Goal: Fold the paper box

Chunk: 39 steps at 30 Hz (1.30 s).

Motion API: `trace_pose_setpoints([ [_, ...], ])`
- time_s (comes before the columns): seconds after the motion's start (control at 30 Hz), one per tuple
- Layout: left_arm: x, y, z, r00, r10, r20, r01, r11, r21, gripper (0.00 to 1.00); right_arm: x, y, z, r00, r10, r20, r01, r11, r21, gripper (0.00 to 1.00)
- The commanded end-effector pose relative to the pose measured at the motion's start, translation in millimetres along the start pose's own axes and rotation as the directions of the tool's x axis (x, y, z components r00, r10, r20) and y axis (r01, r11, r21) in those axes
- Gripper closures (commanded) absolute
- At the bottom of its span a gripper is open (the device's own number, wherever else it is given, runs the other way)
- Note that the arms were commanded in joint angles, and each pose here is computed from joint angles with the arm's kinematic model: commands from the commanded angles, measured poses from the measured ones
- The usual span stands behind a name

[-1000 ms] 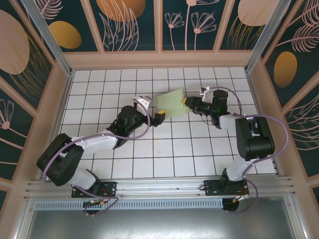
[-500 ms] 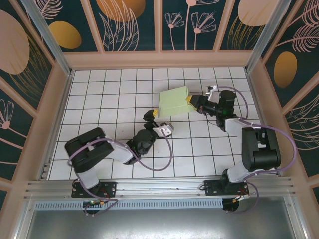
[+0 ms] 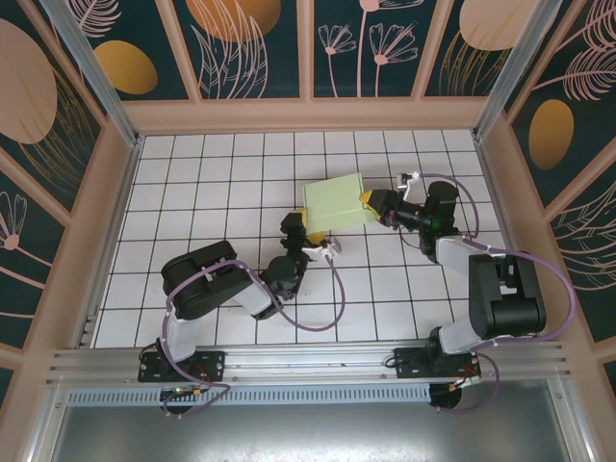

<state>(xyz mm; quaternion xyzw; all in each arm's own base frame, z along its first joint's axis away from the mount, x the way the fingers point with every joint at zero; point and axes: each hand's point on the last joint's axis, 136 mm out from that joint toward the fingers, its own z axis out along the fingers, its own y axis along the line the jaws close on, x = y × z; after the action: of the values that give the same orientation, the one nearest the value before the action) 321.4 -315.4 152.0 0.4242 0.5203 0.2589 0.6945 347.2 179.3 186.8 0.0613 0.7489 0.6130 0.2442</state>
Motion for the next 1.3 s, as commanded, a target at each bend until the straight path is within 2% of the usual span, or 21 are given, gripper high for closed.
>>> trace_pose_setpoints([
  [0.0, -14, 30, 2, 0.995, -0.087, 0.051, 0.093, 0.987, -0.134, 0.24, 4, 14, -5, 1.0, -0.022, -0.014, 0.022, 0.999, -0.048, 0.63],
  [0.27, -13, 26, 6, 0.995, -0.082, 0.049, 0.089, 0.984, -0.154, 0.26, 12, 16, -8, 1.0, -0.001, -0.028, -0.001, 0.998, -0.057, 0.64],
  [0.43, -9, 26, 7, 0.995, -0.087, 0.039, 0.093, 0.983, -0.157, 0.33, 14, 16, -9, 0.999, 0.008, -0.032, -0.009, 0.998, -0.058, 0.64],
  [0.63, -3, 28, 4, 0.994, -0.109, 0.031, 0.113, 0.982, -0.153, 0.46, 15, 16, -8, 0.999, 0.01, -0.033, -0.012, 0.998, -0.059, 0.64],
  [0.9, -6, 30, 5, 0.99, -0.137, 0.037, 0.141, 0.979, -0.145, 0.6, 14, 15, -8, 1.0, 0.009, -0.027, -0.01, 0.998, -0.055, 0.59],
  [1.03, -5, 28, 6, 0.989, -0.147, 0.028, 0.149, 0.981, -0.123, 0.61, 13, 16, -9, 1.0, -0.014, -0.016, 0.013, 0.998, -0.055, 0.51],
  [1.17, -4, 23, 6, 0.986, -0.166, 0.008, 0.167, 0.983, -0.073, 0.61, 6, 20, -13, 0.998, -0.064, 0.024, 0.065, 0.997, -0.043, 0.33],
  [1.27, -2, 15, 4, 0.984, -0.179, -0.013, 0.179, 0.984, -0.006, 0.61, -1, 20, -20, 0.993, -0.098, 0.061, 0.099, 0.995, -0.022, 0.27],
])
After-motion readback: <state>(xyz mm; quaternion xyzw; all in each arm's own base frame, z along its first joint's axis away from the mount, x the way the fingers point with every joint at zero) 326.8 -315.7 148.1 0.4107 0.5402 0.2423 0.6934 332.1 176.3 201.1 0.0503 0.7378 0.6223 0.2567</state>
